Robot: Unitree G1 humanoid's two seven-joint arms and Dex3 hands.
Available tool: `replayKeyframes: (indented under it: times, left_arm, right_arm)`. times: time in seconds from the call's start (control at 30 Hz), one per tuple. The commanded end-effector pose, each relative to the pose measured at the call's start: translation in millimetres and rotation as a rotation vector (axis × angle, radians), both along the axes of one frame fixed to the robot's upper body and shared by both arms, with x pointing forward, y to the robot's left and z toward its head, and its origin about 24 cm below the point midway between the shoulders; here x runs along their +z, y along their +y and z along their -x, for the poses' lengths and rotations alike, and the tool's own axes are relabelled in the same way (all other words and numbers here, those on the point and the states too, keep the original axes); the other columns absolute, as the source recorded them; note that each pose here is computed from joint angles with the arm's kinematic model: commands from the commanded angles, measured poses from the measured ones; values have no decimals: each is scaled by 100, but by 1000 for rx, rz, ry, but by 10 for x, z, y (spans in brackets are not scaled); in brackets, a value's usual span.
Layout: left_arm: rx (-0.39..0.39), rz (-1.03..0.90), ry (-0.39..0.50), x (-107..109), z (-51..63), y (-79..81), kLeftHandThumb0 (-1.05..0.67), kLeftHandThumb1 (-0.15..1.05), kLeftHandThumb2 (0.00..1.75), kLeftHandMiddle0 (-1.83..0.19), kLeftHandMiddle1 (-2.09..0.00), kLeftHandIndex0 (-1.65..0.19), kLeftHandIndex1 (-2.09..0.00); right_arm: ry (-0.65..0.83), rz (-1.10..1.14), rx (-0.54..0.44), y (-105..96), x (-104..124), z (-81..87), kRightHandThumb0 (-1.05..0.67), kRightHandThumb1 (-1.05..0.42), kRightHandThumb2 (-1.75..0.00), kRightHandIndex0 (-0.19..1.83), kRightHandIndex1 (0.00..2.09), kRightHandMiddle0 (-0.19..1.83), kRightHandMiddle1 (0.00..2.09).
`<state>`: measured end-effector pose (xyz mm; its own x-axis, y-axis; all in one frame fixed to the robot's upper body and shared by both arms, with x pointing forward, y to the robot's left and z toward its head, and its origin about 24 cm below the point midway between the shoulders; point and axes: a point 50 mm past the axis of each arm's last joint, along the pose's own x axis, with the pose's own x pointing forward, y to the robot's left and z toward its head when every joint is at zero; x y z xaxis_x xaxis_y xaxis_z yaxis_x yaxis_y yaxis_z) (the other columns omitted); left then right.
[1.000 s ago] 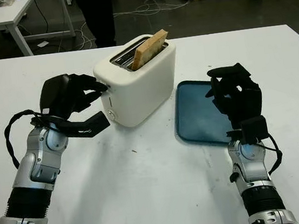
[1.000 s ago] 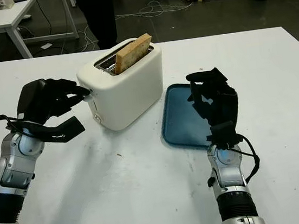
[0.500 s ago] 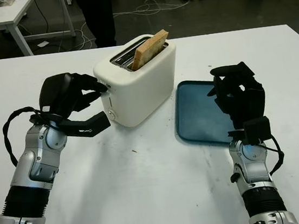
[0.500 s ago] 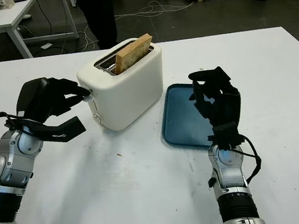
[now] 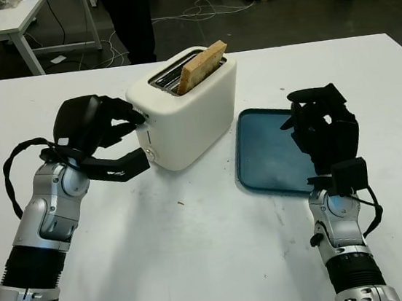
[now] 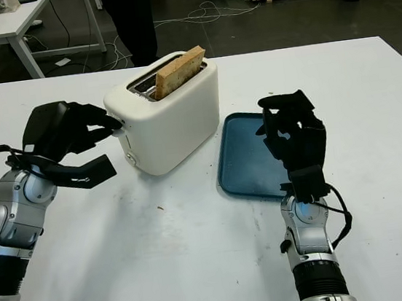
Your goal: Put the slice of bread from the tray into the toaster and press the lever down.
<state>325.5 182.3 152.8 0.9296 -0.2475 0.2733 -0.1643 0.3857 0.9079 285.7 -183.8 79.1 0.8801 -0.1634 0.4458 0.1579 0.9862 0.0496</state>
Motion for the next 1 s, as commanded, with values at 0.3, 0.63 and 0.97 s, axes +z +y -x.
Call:
replayKeyframes:
  times: [0.3, 0.63, 0.97]
  left_arm:
    - [44, -27, 648, -1762, 404, -1148, -22, 92, 17, -84, -82, -87, -41]
    - [12, 47, 680, -1774, 518, -1274, -19, 92, 21, -82, -97, -105, -16]
    - [33, 27, 654, -1655, 468, -1157, -19, 92, 23, -83, -87, -105, -12]
  right_arm:
    - [-43, -14, -17, -98, 45, 36, -50, -92, -31, 64, 175, 52, 146]
    - [-63, 44, -22, -169, 107, 20, -47, -92, -31, 62, 175, 49, 151]
    - [-79, 75, -30, -185, 142, 32, -48, -92, -30, 63, 175, 49, 151]
